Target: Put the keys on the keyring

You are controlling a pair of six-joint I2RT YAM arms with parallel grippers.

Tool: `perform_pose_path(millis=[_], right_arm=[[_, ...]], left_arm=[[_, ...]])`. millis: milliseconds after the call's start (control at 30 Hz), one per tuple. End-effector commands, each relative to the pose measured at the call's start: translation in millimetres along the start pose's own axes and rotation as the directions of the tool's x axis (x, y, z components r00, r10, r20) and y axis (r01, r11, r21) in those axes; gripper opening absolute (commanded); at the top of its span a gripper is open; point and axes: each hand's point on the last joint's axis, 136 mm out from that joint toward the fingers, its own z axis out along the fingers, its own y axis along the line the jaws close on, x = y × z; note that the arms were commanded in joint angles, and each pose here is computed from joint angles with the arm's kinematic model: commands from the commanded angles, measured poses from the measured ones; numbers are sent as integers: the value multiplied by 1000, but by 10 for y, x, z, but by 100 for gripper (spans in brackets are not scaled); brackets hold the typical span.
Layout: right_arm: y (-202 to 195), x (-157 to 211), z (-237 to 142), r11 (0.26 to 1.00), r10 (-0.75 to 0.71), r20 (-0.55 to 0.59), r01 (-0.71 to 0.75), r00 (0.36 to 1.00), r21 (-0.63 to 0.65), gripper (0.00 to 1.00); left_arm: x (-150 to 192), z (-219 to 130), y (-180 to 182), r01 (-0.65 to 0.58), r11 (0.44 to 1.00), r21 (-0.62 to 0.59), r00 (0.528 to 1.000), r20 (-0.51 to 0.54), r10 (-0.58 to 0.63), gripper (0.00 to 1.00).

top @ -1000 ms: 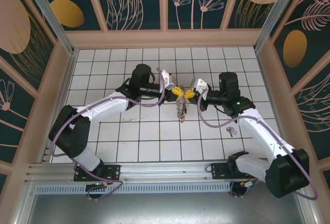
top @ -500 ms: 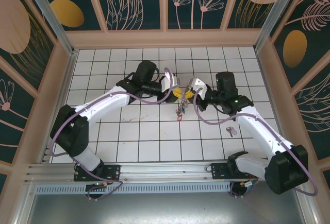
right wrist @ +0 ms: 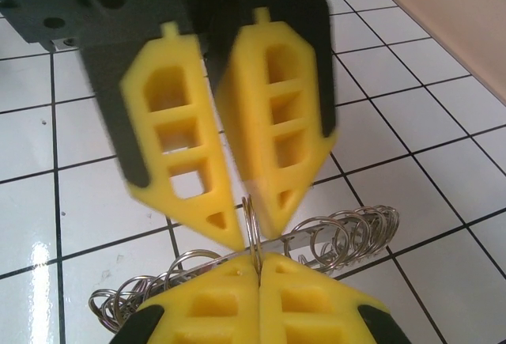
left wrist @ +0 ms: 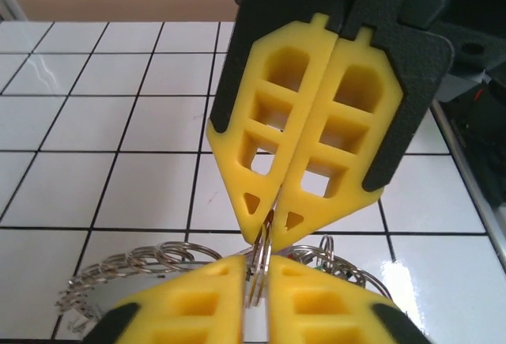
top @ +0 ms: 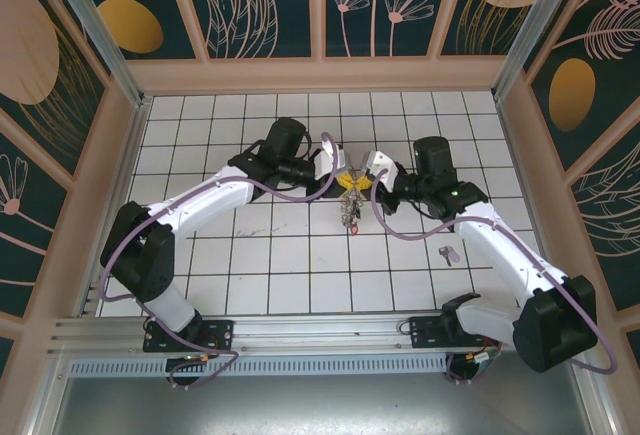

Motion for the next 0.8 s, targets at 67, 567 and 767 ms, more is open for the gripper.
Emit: perform_pose_path(millis=[67,567,767], right_arm=[[-43,-145,-19,998,-55,20,55,998,16,0],[86,-176,-176,997,-12,195,27,981,-72,12],[49,-200,-225,998,-10,208,22,978,-55,0]], left_arm=[[-105,18,-21,-26,1000,12,999,38,26,0],[-609,-219,-363,-60,991,122,920,392,7,0],[-537,-144,-307,-42,991,124,937,349,-4,0]])
